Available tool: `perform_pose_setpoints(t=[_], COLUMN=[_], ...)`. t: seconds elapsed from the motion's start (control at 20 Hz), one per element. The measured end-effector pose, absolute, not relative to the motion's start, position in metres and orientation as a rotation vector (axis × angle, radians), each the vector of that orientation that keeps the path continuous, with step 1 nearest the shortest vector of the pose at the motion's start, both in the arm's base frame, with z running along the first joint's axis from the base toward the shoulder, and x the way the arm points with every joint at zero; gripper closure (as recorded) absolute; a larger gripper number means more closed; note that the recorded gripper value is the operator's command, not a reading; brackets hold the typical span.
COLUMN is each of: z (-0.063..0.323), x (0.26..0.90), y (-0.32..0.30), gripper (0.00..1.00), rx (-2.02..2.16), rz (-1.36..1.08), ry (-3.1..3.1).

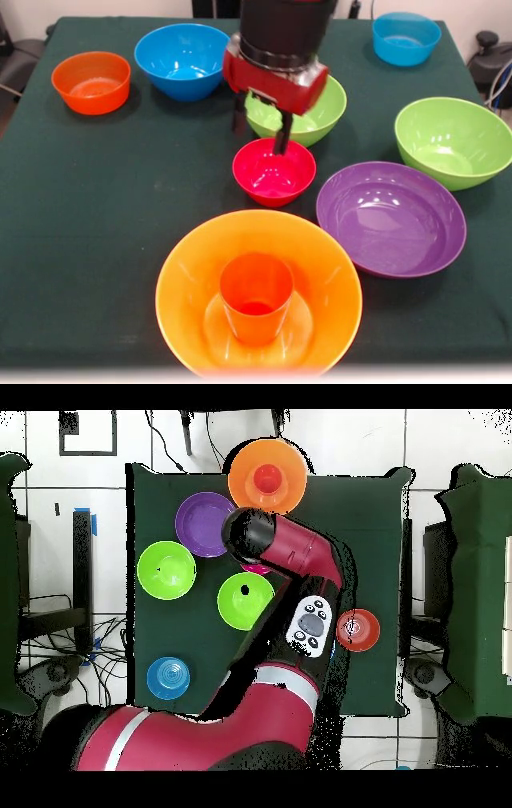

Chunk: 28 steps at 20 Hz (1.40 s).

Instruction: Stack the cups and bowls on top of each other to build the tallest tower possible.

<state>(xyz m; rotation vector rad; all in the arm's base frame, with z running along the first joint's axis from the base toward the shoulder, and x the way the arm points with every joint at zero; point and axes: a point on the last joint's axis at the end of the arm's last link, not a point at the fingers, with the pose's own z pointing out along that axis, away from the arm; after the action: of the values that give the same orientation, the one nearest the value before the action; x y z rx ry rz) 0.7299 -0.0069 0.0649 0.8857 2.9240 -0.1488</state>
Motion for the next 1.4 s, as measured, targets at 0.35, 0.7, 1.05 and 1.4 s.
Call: perform_pose_setpoints(t=[0.35, 0.7, 1.05, 1.4], z=[0.085, 0.082, 0.066, 0.057], x=[0.722, 0.72, 0.716, 0.714], y=[-0.015, -0.011, -0.004, -0.008], gripper=[0.0, 0.0, 0.0, 0.0], rx=[0.864, 0.82, 0.811, 0.811], rz=[-0.171, -0.183, -0.152, -0.138], ry=[2.913, 2.908, 2.906, 2.909])
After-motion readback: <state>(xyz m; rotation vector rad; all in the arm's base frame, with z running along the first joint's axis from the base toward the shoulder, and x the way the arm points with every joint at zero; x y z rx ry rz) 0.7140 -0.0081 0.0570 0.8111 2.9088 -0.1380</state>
